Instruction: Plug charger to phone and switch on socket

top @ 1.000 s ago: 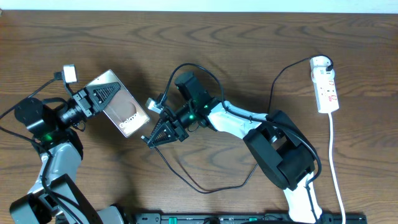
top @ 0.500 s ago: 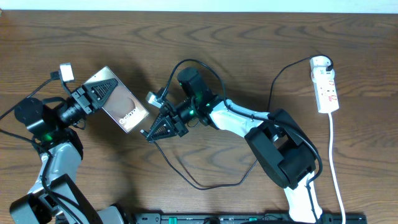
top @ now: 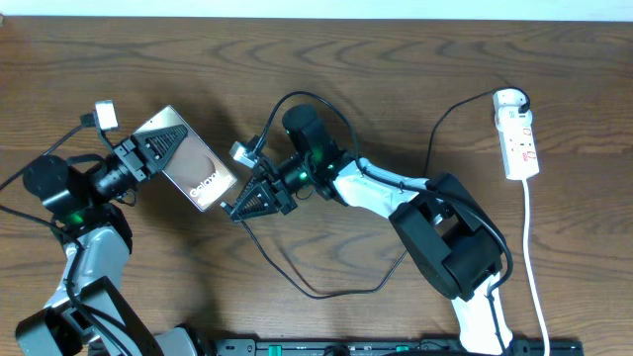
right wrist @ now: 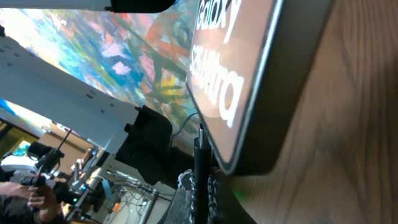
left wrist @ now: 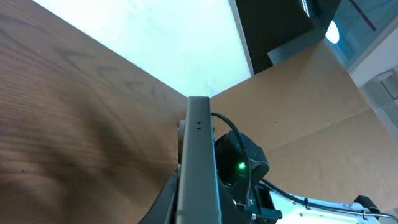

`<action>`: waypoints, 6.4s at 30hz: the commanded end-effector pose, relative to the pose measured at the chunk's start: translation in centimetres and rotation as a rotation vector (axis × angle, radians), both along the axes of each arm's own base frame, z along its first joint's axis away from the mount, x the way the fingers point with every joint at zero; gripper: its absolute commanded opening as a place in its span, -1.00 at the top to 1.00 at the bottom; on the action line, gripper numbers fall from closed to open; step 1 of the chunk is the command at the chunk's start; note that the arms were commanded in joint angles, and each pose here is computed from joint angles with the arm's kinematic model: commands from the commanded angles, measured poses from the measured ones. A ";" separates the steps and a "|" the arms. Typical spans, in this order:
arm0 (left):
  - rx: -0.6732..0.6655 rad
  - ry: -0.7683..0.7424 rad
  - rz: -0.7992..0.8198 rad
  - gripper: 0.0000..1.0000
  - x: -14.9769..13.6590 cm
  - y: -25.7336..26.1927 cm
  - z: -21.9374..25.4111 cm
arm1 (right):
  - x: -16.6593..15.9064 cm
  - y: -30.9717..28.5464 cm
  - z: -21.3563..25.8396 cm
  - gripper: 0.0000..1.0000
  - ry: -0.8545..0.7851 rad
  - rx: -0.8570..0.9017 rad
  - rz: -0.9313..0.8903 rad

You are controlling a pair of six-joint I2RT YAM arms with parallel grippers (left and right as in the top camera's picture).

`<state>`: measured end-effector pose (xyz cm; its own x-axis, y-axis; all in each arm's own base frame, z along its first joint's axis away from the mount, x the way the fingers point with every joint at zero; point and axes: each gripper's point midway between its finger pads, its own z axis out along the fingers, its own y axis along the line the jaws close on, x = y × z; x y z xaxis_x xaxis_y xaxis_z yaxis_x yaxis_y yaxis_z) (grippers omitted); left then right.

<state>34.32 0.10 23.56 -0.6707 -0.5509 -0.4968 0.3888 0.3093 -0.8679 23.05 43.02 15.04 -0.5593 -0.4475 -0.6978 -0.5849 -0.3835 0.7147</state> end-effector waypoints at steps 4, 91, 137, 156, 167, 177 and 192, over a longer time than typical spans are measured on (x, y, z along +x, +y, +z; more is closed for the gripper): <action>0.002 -0.003 -0.023 0.85 -0.5 -0.5 0.0 | 0.7 0.0 0.3 0.98 -0.016 0.005 -0.025; 0.025 -0.030 -0.051 0.85 -0.9 -0.9 -0.1 | 2.6 0.6 0.0 0.98 0.002 -0.049 -0.131; 0.049 -0.064 -0.163 0.85 -1.9 -3.1 -0.2 | 3.9 1.3 2.2 0.98 -0.021 0.012 -0.182; 0.055 -0.072 -0.087 0.85 -0.9 -2.3 -0.1 | 2.7 0.6 2.5 -0.98 0.006 0.014 -0.102; 0.038 -0.035 0.039 0.85 -0.5 1.9 -1.0 | 9.8 -2.7 3.6 -0.99 0.092 -0.013 -0.328; -0.047 0.132 0.105 0.85 -0.2 3.8 -4.8 | 15.3 -5.7 3.2 -0.98 0.156 -0.047 -0.531; -0.056 0.168 0.102 0.85 -0.5 3.6 -5.8 | 17.1 -10.3 0.4 -0.99 0.102 -0.447 -0.895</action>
